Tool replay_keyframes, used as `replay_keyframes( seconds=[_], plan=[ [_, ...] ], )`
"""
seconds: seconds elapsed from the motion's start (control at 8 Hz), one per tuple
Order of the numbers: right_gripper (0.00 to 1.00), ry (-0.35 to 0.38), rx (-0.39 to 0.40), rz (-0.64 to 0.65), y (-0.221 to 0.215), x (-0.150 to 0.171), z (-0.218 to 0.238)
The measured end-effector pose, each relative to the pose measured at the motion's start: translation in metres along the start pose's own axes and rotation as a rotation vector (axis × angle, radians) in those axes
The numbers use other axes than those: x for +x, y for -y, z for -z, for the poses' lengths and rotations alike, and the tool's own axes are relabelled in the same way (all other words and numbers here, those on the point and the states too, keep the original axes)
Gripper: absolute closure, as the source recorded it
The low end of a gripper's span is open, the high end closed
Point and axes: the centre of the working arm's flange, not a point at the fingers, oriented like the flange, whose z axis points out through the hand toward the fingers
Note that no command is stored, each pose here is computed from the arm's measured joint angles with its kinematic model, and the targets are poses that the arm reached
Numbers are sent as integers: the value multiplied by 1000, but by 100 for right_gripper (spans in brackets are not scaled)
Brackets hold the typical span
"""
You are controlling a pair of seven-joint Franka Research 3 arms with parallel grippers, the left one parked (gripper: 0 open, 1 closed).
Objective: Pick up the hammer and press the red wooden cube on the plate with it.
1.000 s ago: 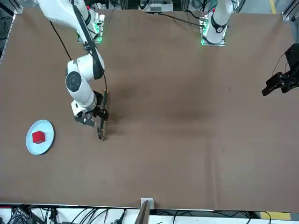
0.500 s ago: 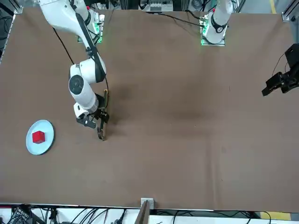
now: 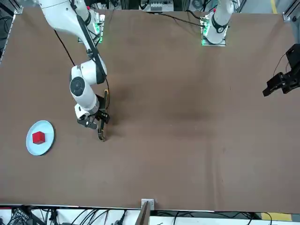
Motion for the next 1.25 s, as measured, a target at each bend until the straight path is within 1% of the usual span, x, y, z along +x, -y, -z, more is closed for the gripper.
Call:
replay_keyframes(
  seconds=[0.12,0.5,0.62,0.75,0.88,1.0,1.12,1.25],
  plan=[
    [47,1,-1,0,0,0,-1],
    [46,3,-4,-2,-1,0,-3],
    [48,3,-3,-2,-2,0,-3],
    [52,3,-4,-2,-2,0,-3],
    [58,5,-5,-2,-2,0,-4],
    [59,7,-6,-2,-2,0,-7],
    [59,8,-8,-2,-2,-1,-9],
    [61,8,-7,-2,-2,-1,-9]
  ],
)
